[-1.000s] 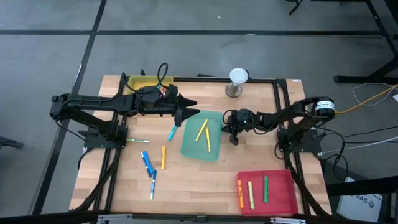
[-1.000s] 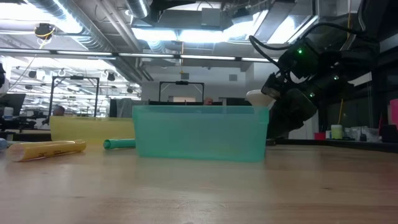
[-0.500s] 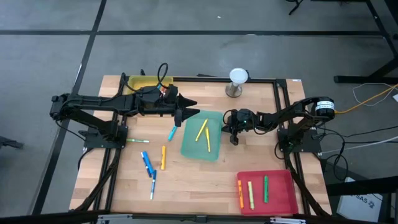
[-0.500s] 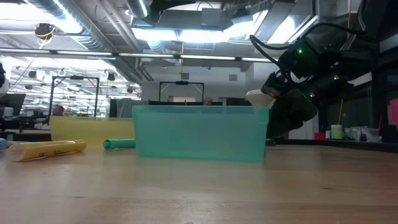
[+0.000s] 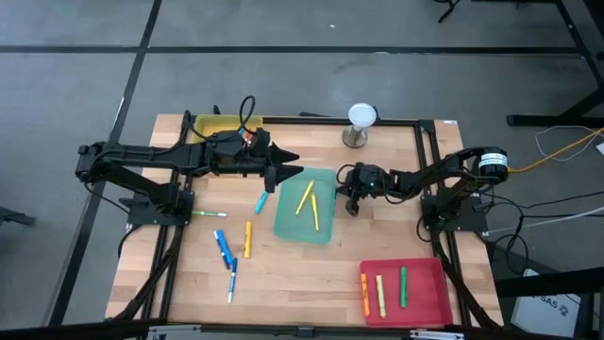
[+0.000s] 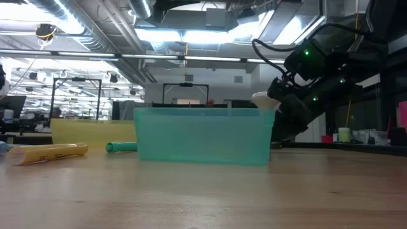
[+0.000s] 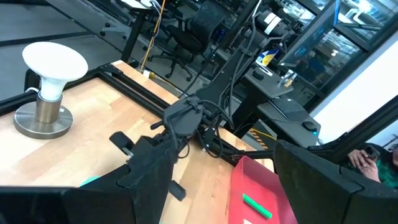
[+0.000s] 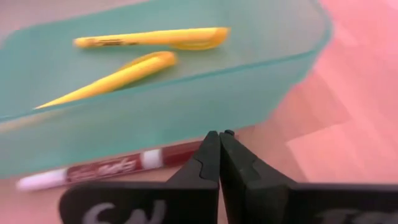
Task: Pick & Place Markers
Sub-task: Put the brown marker pen into the yellow bin
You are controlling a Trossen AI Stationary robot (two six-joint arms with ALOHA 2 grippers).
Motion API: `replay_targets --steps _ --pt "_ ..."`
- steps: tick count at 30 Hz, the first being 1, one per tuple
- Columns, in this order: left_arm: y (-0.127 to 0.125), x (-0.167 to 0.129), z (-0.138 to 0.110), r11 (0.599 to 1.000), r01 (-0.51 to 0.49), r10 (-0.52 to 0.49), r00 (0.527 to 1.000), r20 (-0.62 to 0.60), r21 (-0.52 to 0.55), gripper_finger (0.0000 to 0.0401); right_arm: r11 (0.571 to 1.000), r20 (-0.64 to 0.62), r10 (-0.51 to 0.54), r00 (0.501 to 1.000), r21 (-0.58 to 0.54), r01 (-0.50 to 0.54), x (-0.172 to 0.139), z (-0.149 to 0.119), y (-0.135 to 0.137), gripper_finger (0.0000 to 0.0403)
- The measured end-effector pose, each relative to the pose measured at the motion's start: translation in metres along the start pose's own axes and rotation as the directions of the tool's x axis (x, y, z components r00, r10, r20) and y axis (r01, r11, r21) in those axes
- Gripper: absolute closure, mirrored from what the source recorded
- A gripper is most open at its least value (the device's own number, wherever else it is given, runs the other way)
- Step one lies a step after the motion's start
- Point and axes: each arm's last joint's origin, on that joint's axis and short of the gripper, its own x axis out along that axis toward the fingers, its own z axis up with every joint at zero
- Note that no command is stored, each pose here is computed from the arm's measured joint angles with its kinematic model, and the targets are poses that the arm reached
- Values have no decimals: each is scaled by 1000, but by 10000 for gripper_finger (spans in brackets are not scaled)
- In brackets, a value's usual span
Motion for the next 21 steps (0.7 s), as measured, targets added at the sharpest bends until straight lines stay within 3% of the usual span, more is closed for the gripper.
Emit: replay_targets --steps 10,21 --pt "0 0 0 1000 2 -2 1000 -1 -10 134 989 -12 -132 991 60 133 2 -2 -22 403" --pt "-1 0 0 1000 19 -20 1000 -13 -10 134 998 -40 -50 998 41 51 9 -5 -32 403"
